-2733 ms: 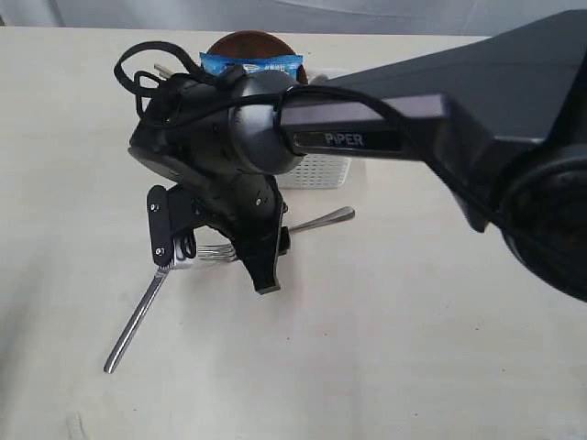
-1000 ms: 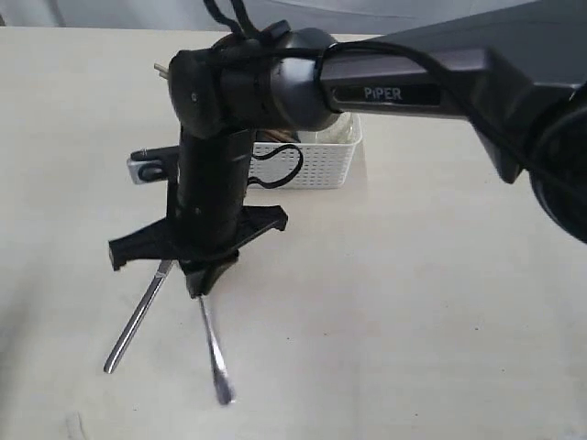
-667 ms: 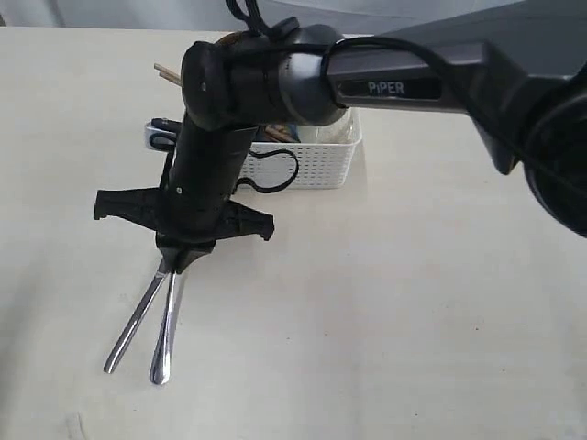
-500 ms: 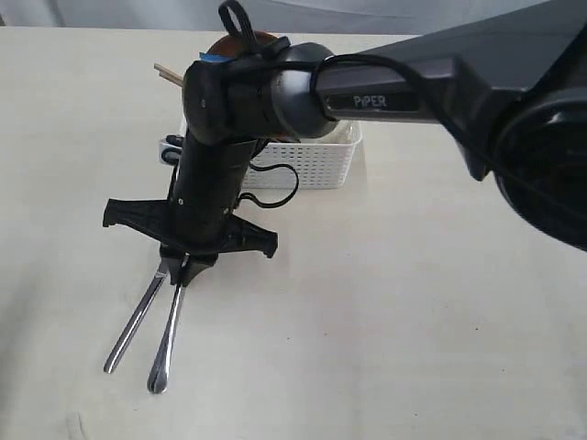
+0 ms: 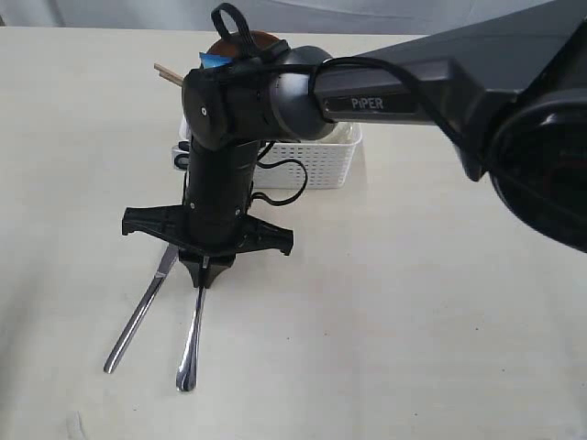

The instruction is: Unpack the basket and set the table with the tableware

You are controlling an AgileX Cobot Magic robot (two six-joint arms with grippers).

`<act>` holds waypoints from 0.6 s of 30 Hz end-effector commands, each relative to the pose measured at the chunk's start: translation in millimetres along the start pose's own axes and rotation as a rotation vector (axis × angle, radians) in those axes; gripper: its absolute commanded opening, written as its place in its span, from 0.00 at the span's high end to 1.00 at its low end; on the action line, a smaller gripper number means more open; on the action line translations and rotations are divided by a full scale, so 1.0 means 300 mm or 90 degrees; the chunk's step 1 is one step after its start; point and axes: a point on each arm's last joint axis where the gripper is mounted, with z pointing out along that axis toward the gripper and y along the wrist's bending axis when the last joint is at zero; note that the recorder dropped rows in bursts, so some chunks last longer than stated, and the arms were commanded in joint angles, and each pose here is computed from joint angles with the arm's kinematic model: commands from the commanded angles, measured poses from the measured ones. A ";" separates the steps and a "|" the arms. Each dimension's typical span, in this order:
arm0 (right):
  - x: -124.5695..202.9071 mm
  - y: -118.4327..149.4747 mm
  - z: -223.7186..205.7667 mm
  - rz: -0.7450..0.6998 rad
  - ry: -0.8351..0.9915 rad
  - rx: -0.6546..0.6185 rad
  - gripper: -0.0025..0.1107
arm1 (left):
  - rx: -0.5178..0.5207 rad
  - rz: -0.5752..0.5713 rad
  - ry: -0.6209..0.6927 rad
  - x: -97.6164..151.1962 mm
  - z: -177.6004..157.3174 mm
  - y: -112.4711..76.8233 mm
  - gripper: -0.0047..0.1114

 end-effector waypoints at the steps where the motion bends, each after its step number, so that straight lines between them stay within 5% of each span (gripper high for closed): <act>1: -0.012 -0.011 -0.004 -0.008 -0.011 0.011 0.98 | 0.005 0.000 -0.005 0.000 0.000 -0.002 0.96; 18: 0.018 0.024 0.005 -0.025 0.001 -0.018 0.98 | 0.005 0.000 -0.005 0.000 0.000 -0.002 0.96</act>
